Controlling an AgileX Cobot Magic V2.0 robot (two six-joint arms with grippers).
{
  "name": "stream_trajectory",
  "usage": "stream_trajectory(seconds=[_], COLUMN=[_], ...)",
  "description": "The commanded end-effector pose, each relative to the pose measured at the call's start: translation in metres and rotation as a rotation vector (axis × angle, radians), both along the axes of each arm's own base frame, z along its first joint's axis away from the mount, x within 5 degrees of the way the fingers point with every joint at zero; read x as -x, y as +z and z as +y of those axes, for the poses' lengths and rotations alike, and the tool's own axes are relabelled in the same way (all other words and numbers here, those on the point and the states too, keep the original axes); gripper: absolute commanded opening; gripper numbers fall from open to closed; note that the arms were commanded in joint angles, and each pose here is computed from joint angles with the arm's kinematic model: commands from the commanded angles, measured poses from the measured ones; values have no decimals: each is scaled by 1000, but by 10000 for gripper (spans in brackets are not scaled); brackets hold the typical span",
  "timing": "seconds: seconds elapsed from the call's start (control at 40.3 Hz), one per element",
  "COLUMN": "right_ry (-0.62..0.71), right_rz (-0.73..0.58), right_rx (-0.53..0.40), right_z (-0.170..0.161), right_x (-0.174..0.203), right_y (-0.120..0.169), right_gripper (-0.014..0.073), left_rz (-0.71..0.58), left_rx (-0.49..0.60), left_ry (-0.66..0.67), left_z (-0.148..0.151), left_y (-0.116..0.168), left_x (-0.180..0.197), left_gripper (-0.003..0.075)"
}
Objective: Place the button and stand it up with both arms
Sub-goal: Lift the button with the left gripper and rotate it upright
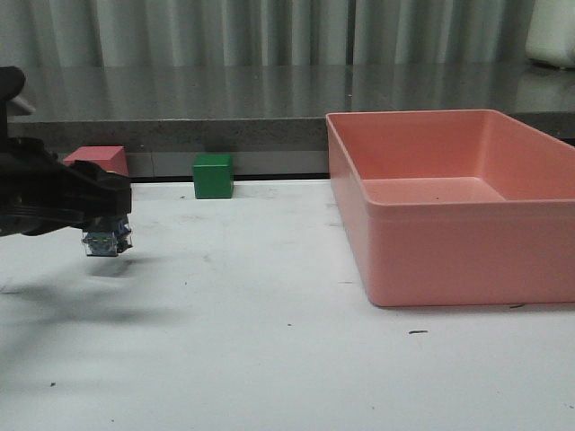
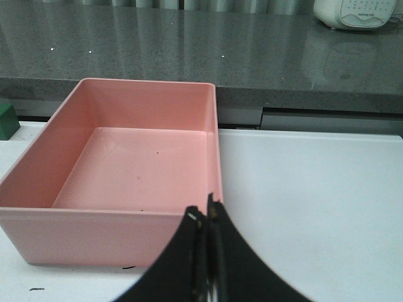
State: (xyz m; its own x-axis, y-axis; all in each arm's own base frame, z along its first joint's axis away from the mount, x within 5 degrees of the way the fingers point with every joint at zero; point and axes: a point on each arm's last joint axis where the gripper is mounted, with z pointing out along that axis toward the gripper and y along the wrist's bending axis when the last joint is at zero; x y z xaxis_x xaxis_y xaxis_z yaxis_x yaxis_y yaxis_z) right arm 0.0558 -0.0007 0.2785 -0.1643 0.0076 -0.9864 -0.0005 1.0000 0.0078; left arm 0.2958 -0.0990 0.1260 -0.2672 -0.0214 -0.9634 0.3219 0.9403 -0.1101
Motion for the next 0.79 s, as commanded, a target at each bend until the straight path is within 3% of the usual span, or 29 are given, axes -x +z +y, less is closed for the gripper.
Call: stream_trajectory(seconds=[0.0,0.323,0.546,0.621,0.77], right_ry=[-2,-2,-2,-2,-2], right_rz=[-104,-104,-104,-104,-104], right_rx=[24,24,24,24,24], right_z=[0,0,0,0,0], right_x=[0,0,0,0,0], right_y=[16,16,16,16,16], right_gripper=[-62,-62,-62,-62,-62], left_rz=[-152,-116,-189,-237,-239], left_rx=[22,10,41,55,56], left_ry=[-3,-4,-5,-5,-5], left_z=[-1,-1,2,4,4], left_y=[21,3,1,4,5], left_x=[-6,-4,7,12,12], left_gripper=[167,171,175,204,337])
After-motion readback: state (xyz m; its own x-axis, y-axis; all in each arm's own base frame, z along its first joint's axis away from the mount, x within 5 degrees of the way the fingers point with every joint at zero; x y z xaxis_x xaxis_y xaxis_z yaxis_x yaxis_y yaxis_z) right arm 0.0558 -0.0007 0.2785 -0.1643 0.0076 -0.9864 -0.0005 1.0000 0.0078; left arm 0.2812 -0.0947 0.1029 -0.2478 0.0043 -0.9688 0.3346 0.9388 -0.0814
